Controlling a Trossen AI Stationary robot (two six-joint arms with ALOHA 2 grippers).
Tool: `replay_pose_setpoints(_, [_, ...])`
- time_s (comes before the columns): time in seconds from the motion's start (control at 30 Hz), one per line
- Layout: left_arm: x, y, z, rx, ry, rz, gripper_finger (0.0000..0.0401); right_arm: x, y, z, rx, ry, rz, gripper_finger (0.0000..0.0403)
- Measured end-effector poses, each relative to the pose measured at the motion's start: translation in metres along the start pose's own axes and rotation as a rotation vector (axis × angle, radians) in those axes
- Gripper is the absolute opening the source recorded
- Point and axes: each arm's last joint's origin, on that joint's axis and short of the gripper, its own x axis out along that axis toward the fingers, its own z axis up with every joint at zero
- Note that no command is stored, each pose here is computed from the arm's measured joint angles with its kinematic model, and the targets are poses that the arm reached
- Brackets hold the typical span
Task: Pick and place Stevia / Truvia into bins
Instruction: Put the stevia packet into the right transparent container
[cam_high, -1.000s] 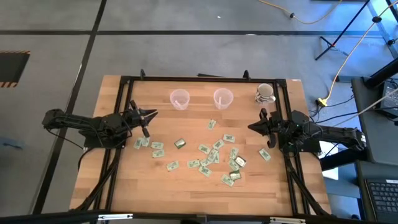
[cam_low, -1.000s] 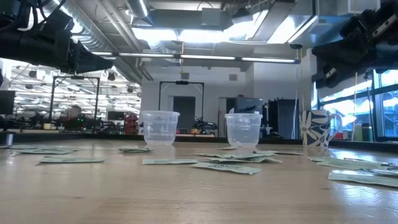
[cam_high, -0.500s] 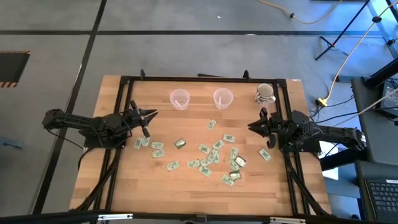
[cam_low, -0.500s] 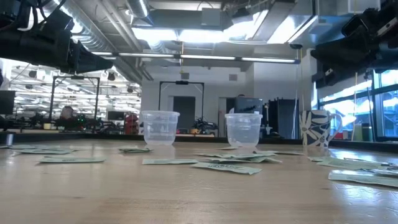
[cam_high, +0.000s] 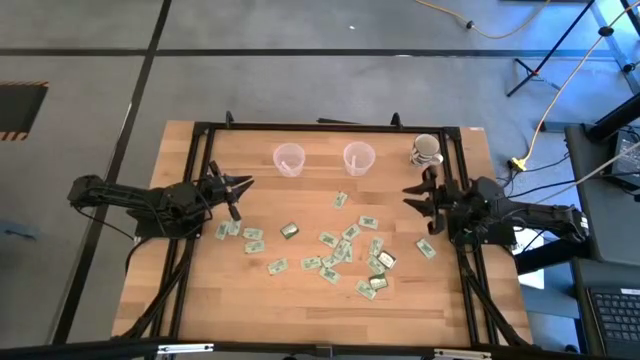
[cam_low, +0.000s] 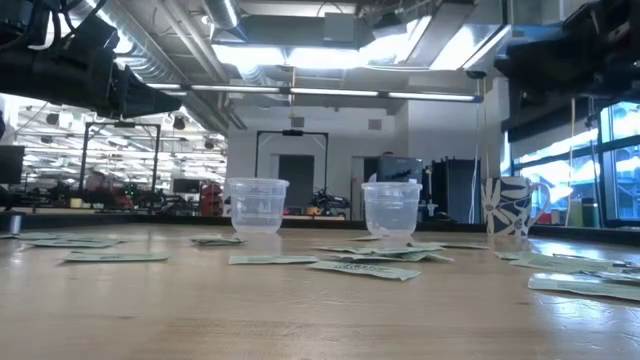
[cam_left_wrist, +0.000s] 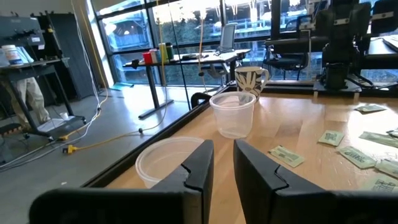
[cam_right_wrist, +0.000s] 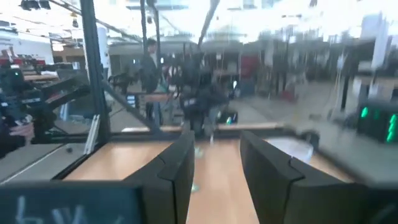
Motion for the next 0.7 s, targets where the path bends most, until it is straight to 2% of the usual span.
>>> replay_pose_setpoints(0.13, [0.0, 0.0, 0.0, 0.002, 0.003, 0.0, 0.0056, 0.0, -0.003, 0.004, -0.024, -0.017, -0.106, 0.0133])
replay_pose_setpoints(0.27, [0.0, 0.0, -0.001, 0.003, 0.004, 0.0, 0.0057, 0.003, -0.004, 0.028, -0.044, 0.002, -0.166, 0.0133])
replay_pose_setpoints(0.43, [0.0, 0.0, -0.001, 0.003, 0.004, -0.001, 0.0057, 0.016, -0.008, 0.059, -0.055, 0.181, -0.265, 0.0133])
replay_pose_setpoints(0.5, [0.0, 0.0, 0.0, 0.004, 0.004, 0.0, 0.0056, 0.024, -0.01, 0.069, -0.003, 0.303, -0.341, 0.0133])
replay_pose_setpoints(0.7, [0.0, 0.0, -0.001, 0.12, 0.004, -0.001, 0.0057, 0.048, -0.014, 0.087, 0.325, 0.707, -0.518, 0.0133])
